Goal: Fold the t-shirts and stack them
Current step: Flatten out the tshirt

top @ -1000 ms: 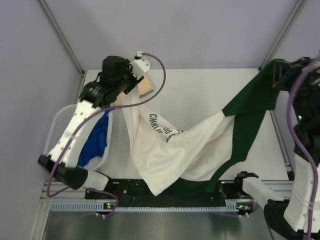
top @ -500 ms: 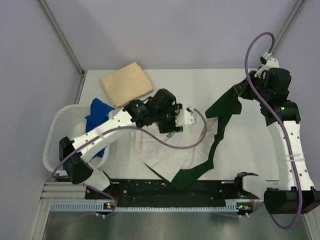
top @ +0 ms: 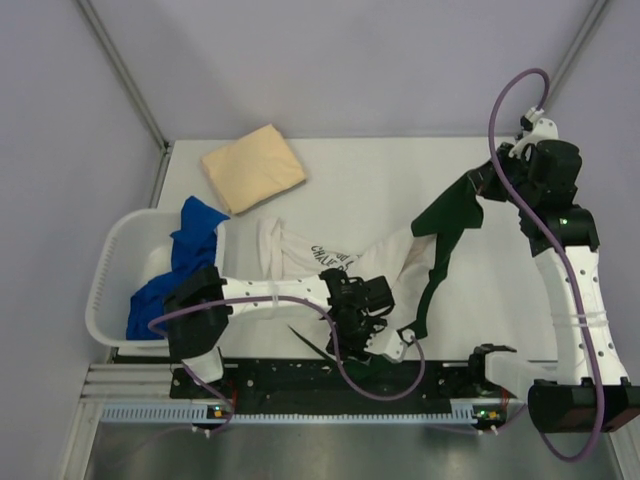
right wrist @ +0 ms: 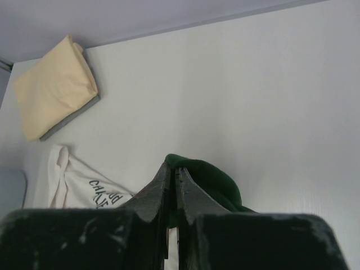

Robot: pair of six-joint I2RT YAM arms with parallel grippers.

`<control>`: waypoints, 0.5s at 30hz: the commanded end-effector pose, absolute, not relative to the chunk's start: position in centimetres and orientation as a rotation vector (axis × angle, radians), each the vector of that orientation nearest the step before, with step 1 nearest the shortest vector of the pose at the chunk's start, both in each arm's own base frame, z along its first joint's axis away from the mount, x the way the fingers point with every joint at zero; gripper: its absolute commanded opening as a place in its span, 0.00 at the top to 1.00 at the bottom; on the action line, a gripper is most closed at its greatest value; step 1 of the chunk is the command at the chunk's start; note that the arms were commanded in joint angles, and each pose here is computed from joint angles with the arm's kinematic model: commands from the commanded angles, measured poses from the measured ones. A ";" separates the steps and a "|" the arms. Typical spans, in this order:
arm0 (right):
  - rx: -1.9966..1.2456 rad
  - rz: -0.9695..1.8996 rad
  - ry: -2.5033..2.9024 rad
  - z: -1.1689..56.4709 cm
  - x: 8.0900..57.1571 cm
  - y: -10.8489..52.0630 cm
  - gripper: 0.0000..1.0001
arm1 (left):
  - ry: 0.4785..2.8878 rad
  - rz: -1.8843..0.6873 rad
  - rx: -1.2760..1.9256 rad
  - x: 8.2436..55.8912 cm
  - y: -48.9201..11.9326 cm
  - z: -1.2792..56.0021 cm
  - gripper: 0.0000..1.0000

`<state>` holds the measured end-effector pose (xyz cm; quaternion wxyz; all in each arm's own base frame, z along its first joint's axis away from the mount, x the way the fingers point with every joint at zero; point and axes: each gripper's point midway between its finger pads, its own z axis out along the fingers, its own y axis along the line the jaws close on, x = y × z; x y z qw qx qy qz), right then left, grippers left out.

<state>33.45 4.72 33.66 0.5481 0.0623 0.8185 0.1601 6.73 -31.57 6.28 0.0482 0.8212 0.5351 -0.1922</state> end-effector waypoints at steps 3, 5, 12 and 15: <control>0.130 0.358 1.847 36.1 33.2 4.3 1.00 | 1.623 -0.591 2.454 7.0 -33.0 4.7 0.40; 0.129 0.354 1.851 35.9 33.3 4.3 1.00 | 1.629 -0.567 2.485 6.7 -32.6 3.6 0.43; 0.123 0.349 1.847 36.0 33.4 4.2 1.00 | 1.609 -0.513 2.505 7.2 -32.2 2.5 0.51; 0.123 0.346 1.848 36.0 33.3 4.2 1.00 | 1.609 -0.454 2.501 8.0 -31.9 2.4 0.81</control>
